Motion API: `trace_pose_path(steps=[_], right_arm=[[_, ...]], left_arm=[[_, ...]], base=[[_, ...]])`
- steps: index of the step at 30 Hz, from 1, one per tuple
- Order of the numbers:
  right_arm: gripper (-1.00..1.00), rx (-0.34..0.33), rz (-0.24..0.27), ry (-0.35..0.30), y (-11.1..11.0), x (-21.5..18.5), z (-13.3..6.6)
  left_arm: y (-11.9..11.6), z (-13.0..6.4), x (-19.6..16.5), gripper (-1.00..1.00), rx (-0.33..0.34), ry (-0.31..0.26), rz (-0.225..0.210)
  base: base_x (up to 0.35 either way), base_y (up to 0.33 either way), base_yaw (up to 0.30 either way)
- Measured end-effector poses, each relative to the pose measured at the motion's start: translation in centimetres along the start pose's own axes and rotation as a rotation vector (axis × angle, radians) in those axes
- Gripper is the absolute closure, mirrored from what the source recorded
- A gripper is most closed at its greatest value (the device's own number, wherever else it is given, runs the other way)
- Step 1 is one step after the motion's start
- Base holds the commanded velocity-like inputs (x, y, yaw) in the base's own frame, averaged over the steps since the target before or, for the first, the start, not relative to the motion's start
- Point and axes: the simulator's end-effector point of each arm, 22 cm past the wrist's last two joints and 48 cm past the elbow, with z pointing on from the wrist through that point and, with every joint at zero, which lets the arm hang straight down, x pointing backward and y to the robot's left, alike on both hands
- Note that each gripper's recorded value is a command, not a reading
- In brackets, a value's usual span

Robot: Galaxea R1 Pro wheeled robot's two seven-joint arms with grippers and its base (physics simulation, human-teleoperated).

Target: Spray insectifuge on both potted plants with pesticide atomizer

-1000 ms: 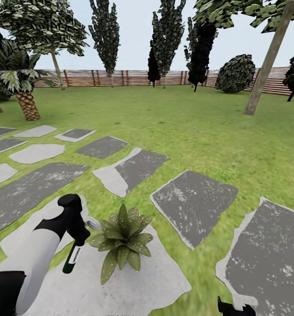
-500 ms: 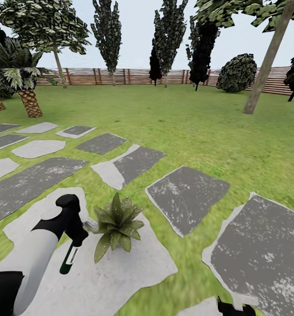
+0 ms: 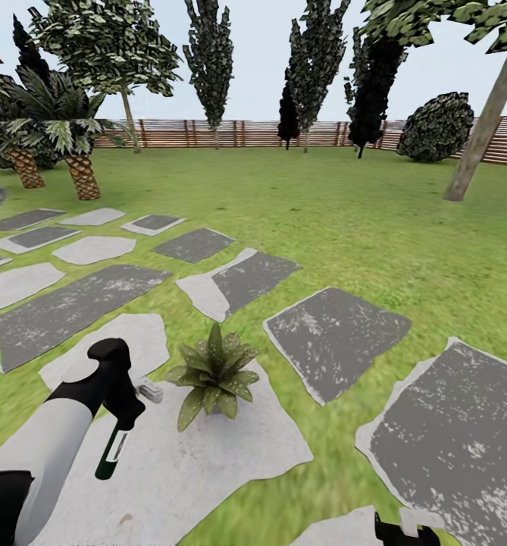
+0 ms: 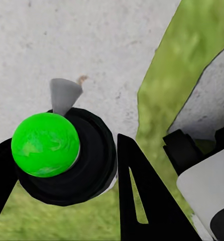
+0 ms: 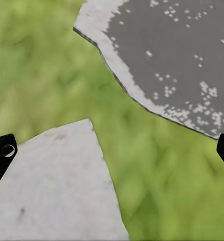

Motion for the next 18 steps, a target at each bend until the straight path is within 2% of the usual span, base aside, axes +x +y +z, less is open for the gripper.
trace_pose_path(steps=[3,9,13,15,18], right_arm=[[-1.0,0.003,-0.002,-0.001,-0.3,0.0,0.0],[-1.0,0.003,-0.004,-0.002,-0.4,-0.1,0.0],[-1.0,0.004,-0.003,0.0,-0.4,0.0,0.1],[-1.0,0.003,-0.003,-0.001,-0.3,0.0,0.1],[-1.0,0.002,-0.002,-0.001,-0.3,0.0,0.0]], left_arm=[[-0.1,0.1,0.1,1.0,0.0,0.002,-0.001],[-1.1,1.5,0.8,1.0,0.02,0.021,0.004],[-3.4,4.7,2.6,1.0,0.066,0.065,0.013],[-3.5,5.2,2.9,1.0,0.064,0.062,0.006],[-2.5,5.3,2.9,1.0,0.048,0.036,-0.032]], base=[[0.092,0.0,0.008],[0.298,0.0,0.001],[0.067,0.0,0.0],[0.006,0.0,0.0],[0.001,0.0,0.014]])
